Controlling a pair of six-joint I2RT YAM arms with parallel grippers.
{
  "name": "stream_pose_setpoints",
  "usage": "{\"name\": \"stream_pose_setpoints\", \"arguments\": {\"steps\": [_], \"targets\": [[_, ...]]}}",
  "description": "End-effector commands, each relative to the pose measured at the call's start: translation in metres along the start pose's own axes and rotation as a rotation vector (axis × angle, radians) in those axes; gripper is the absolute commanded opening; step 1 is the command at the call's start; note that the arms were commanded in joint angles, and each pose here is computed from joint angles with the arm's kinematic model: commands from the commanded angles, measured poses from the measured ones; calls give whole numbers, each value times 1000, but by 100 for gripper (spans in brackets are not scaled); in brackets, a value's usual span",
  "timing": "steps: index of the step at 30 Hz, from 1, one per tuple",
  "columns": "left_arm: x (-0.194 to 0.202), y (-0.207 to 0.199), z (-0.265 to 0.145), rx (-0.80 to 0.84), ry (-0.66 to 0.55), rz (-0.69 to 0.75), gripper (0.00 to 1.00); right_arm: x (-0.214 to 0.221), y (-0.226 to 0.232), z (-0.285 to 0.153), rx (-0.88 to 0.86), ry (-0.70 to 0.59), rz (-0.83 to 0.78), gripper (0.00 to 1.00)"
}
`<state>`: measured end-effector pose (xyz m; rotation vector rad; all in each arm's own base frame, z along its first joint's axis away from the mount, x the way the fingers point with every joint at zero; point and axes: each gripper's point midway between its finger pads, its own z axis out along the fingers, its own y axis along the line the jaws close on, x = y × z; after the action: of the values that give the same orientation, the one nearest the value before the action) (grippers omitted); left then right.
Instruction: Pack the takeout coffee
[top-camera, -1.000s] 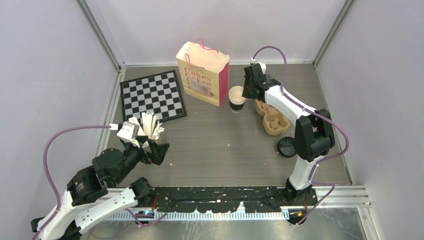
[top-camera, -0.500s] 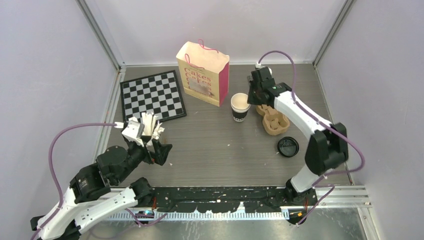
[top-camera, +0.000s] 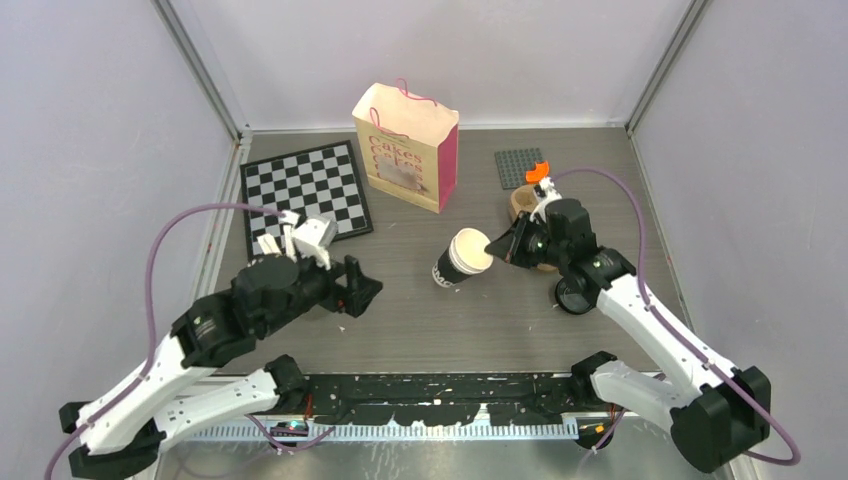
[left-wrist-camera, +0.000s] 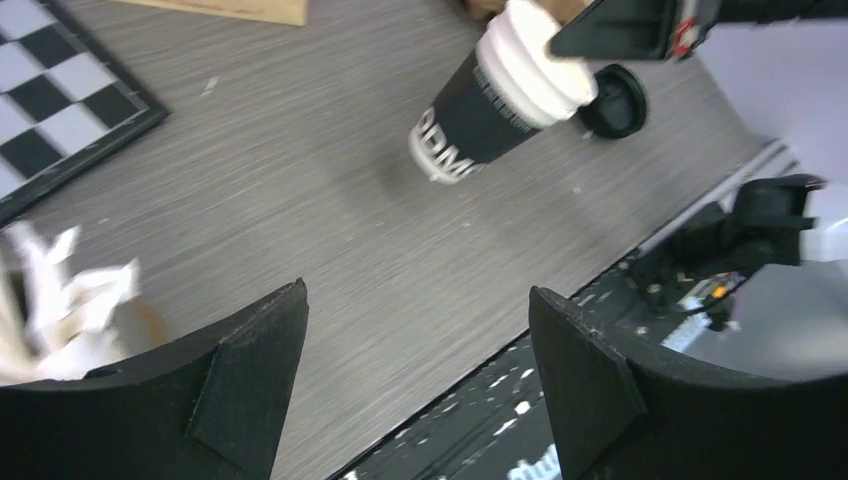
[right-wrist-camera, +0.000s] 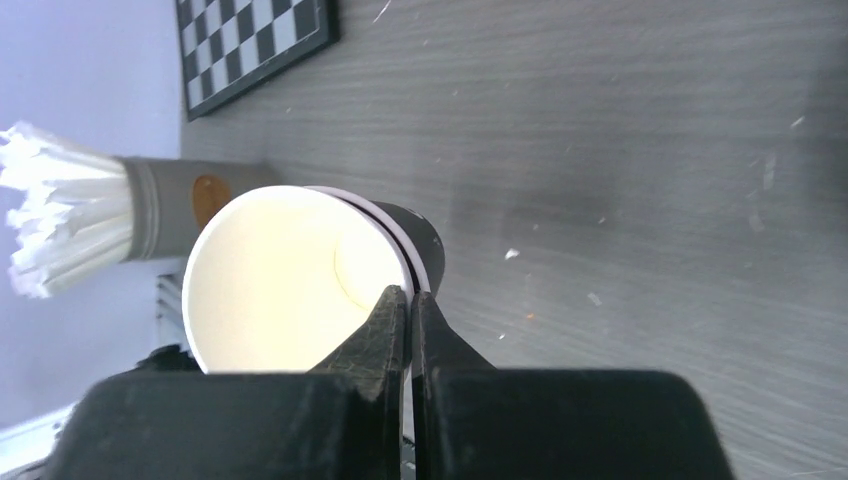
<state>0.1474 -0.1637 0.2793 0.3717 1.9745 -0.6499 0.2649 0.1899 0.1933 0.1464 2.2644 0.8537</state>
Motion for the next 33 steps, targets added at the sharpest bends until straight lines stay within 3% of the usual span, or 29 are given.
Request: {"name": "stream_pose_setpoints", "arguments": {"steps": [1, 6, 11, 16, 21, 27, 33], "targets": [[-25, -53, 26, 150, 25, -118, 81, -3, 41, -11, -242, -64, 94, 0], [-16, -76, 72, 174, 76, -220, 76, 13, 44, -14, -356, -78, 120, 1], [7, -76, 114, 131, 100, -283, 76, 33, 11, -4, -229, -46, 122, 1], [39, -68, 145, 52, 202, -284, 77, 52, -13, 8, -148, -1, 124, 3], [62, -57, 164, 21, 272, -341, 74, 69, -31, 18, -92, 56, 120, 4], [66, -41, 174, 21, 246, -428, 71, 79, -40, 24, -68, 92, 117, 12], [74, -43, 178, 52, 274, -430, 71, 86, -44, 27, -59, 117, 123, 13]]}}
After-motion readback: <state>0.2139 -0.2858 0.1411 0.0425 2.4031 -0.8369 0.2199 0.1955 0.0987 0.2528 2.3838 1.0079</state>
